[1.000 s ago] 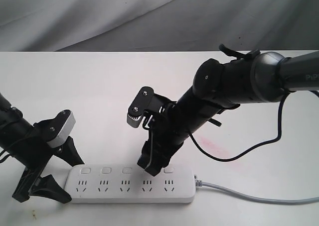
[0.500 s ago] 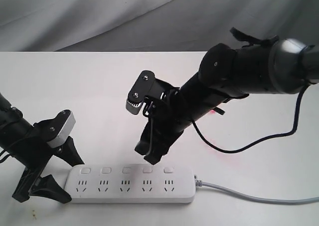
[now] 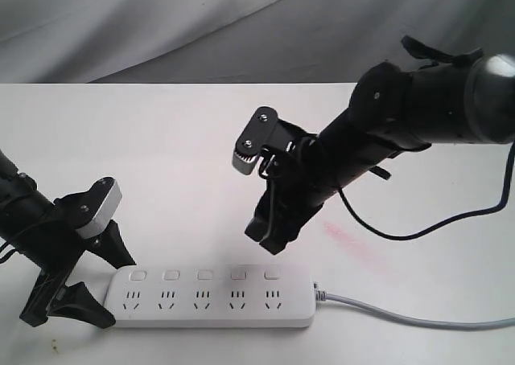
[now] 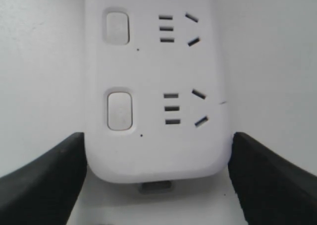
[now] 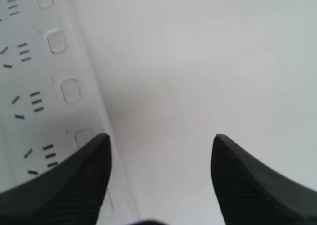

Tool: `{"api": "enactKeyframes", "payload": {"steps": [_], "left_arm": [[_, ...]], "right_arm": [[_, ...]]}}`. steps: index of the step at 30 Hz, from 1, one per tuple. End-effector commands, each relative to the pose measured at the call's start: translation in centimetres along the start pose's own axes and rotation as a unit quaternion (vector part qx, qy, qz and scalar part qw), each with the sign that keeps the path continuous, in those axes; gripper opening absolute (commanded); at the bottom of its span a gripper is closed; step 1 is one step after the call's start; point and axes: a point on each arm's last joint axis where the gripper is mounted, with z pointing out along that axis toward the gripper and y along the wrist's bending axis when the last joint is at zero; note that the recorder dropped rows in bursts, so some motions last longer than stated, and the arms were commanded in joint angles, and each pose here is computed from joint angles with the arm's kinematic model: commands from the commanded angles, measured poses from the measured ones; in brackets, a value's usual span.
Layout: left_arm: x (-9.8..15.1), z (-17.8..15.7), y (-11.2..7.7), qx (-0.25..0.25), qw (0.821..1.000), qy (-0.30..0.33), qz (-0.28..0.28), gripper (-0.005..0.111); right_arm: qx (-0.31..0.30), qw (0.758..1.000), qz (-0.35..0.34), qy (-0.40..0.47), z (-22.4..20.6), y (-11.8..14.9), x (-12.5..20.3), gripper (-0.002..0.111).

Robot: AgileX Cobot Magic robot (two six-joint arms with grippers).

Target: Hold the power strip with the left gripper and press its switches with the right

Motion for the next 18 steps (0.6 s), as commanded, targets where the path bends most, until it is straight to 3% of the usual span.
{"api": "enactKeyframes", "payload": {"steps": [1, 7, 18], "left_arm": [[0.0, 0.2, 0.0, -0.006, 1.0, 0.005, 0.002, 0.062], [0.0, 0.2, 0.0, -0.006, 1.0, 0.005, 0.002, 0.062], [0.0, 0.2, 0.0, -0.006, 1.0, 0.005, 0.002, 0.062]], "right_arm": [[-0.015, 0.999, 0.029, 0.013, -0.6, -0.5, 1.4, 0.055], [-0.01, 0.999, 0.047, 0.018, 0.4, 0.1, 3.2, 0.055], [-0.023, 0.998, 0.051, 0.009, 1.2, 0.2, 3.4, 0.055]]}}
